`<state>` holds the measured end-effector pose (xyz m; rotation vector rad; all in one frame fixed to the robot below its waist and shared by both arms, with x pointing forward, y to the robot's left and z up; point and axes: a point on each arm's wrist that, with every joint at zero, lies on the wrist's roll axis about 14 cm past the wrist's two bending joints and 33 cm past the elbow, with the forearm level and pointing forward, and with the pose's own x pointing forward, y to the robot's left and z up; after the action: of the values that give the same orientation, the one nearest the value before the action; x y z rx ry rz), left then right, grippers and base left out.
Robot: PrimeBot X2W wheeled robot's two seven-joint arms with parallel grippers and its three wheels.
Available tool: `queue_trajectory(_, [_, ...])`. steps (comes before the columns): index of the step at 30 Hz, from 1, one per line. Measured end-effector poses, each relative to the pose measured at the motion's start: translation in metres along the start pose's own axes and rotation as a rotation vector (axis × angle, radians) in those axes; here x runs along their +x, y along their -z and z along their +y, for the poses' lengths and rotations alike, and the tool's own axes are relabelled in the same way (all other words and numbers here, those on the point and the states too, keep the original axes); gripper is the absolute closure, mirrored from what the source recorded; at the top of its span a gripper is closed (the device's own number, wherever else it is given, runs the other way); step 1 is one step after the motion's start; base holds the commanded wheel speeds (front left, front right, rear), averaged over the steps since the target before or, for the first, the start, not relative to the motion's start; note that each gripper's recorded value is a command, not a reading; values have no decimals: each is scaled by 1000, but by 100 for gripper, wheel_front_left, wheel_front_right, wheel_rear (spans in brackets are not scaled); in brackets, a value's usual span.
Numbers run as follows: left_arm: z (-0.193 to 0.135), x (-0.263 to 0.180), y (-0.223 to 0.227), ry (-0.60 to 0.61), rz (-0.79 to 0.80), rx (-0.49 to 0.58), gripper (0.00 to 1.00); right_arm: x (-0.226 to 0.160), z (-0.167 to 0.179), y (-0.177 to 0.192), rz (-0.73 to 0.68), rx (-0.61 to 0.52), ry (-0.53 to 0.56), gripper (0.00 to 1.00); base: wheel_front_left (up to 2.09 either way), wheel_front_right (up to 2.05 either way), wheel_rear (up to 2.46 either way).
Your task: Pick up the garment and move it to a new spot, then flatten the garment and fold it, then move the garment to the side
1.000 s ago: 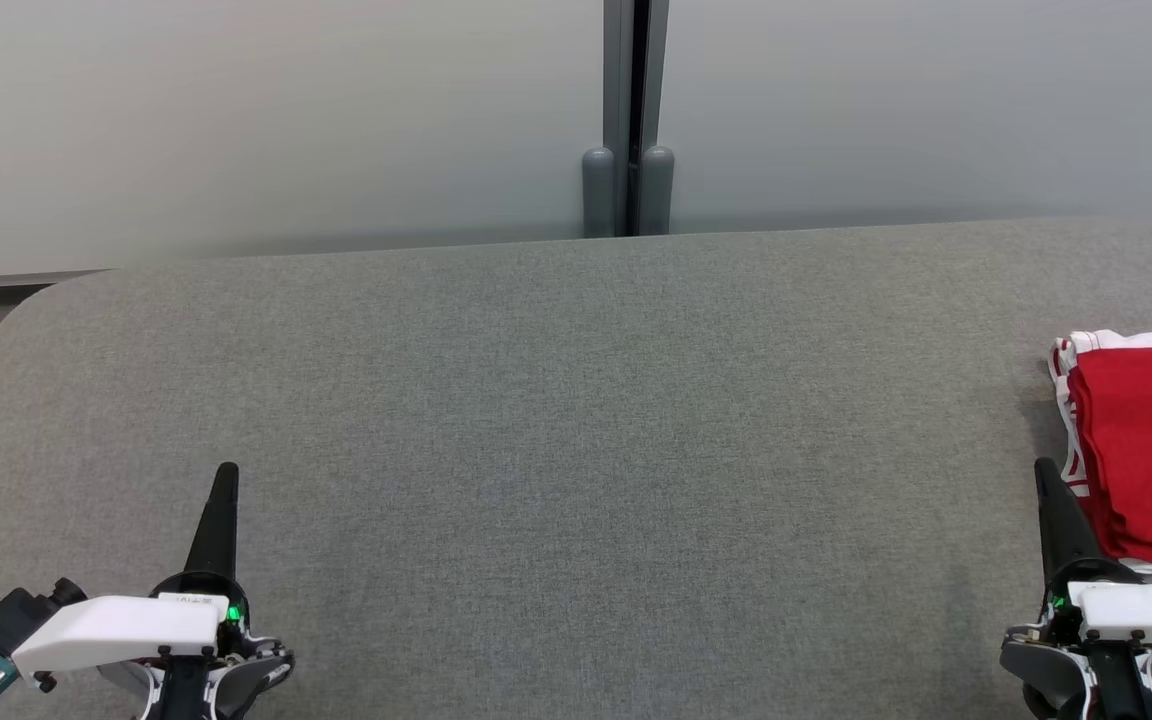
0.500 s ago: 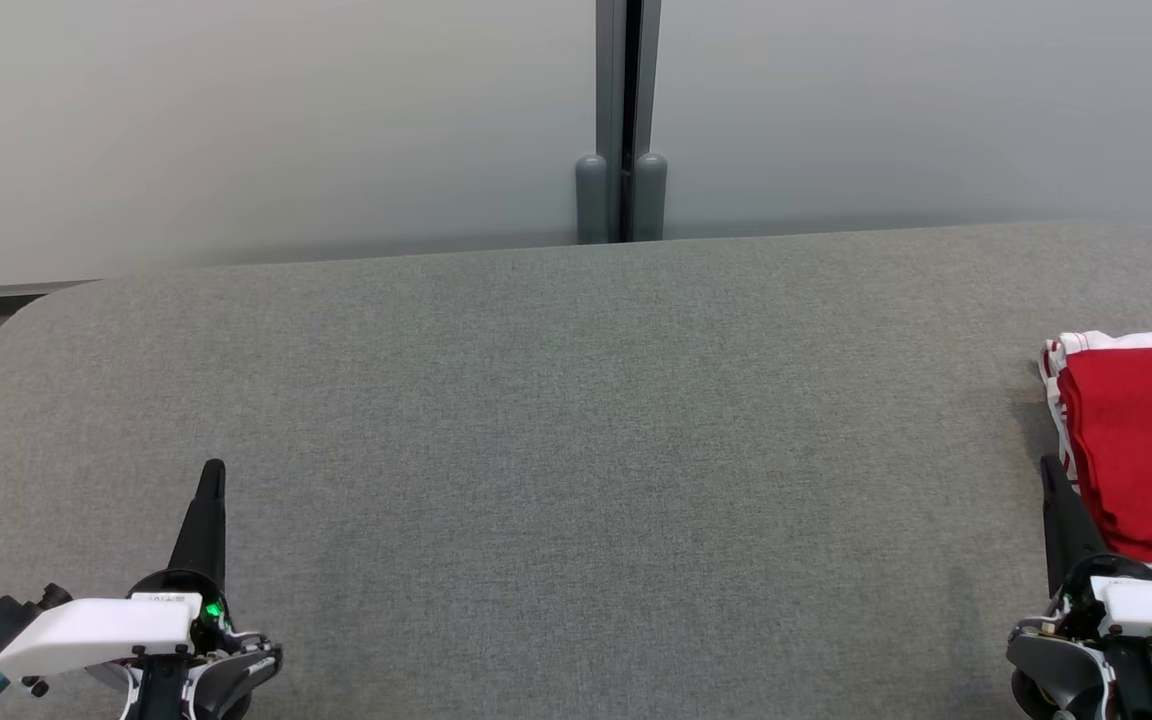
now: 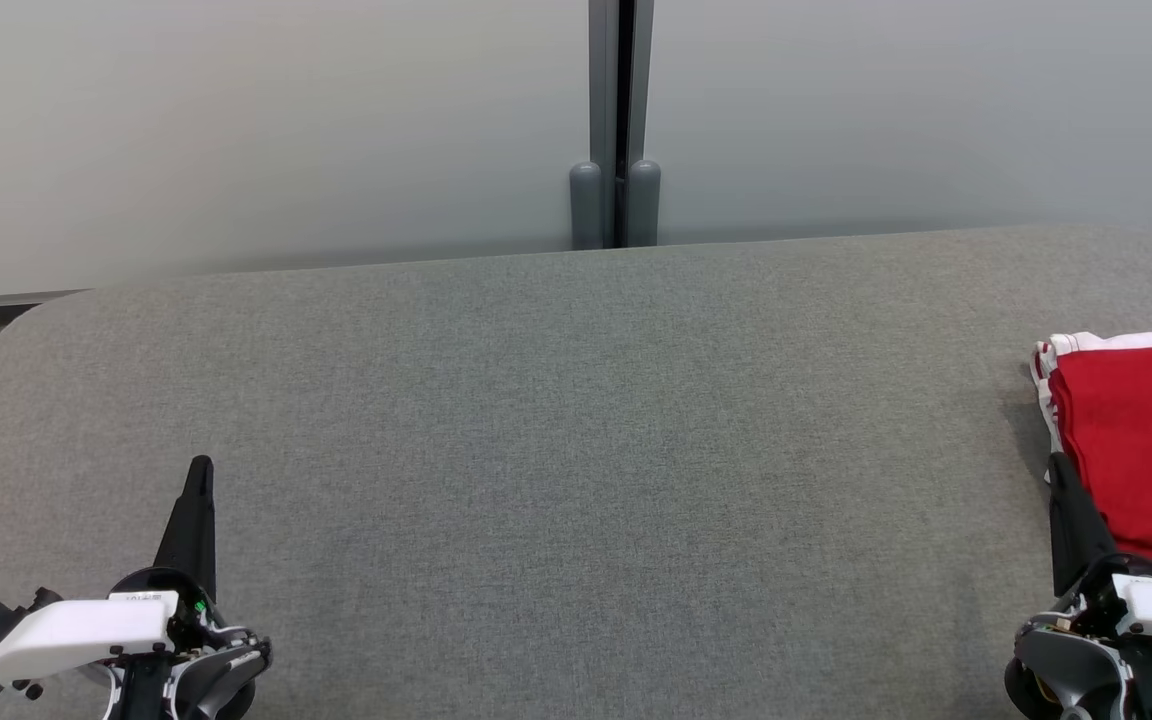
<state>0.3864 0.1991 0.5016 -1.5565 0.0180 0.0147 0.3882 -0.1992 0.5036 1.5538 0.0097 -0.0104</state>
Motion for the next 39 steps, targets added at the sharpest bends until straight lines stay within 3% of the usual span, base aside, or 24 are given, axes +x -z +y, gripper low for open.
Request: queue_trajectory(39, [-1,0,0,7,0,-21,100,0,1,-1,-1,25,-4,100,0,0,0])
